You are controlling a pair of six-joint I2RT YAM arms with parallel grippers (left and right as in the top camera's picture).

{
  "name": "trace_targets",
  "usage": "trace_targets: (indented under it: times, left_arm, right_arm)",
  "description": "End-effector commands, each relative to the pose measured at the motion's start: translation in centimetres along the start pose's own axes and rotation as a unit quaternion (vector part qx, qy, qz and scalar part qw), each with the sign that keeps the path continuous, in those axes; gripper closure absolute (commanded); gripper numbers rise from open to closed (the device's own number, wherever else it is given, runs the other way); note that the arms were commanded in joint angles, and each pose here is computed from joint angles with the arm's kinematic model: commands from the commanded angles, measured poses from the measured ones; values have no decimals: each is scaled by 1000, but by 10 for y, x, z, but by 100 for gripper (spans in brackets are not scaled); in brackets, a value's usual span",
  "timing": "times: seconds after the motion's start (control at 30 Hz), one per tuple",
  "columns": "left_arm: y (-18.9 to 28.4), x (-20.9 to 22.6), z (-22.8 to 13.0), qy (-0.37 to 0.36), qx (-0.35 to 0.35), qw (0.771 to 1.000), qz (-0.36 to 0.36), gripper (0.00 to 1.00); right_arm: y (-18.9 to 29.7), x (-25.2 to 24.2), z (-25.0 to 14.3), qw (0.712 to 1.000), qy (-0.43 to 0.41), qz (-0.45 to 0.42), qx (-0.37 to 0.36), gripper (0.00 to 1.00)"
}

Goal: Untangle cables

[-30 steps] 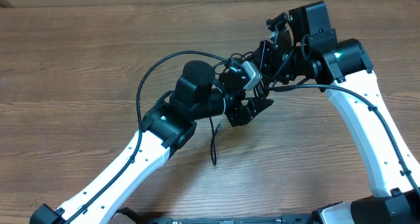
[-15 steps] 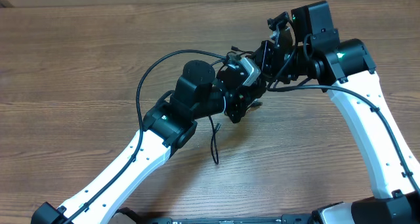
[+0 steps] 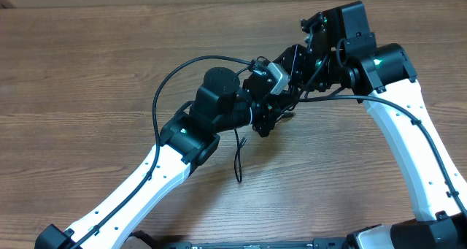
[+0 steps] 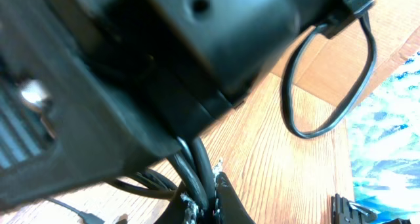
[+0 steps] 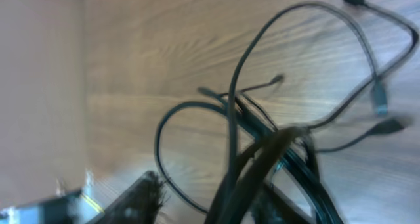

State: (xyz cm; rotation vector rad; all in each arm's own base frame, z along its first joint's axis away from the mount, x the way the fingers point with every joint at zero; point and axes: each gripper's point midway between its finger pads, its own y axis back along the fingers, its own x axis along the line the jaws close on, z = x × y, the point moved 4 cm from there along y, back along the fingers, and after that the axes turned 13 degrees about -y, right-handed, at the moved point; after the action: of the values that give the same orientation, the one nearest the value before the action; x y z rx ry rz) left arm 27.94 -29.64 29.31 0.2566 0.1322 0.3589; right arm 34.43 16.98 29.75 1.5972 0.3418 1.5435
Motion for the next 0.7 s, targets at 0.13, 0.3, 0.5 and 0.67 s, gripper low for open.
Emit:
trace_targets:
  times: [0.13,0.3,0.5,0.67]
  left_arm:
    - [2,-13,11,-7,-16,999,-36,96]
    - [7,-15,12,-44,-24,996,-71,96]
    - [22,-13,13,-132,-49,983,-119,96]
    - [27,-1,15,-206,-62,971,-100,96]
  right_arm:
    - [24,-18,35,997,-27,-22,-75,37]
    - [40,-40,52,992,-85,-24,-89,37]
    - [55,-49,54,994,-88,24,-52,39]
    - [60,-49,42,995,-82,56,-5,39]
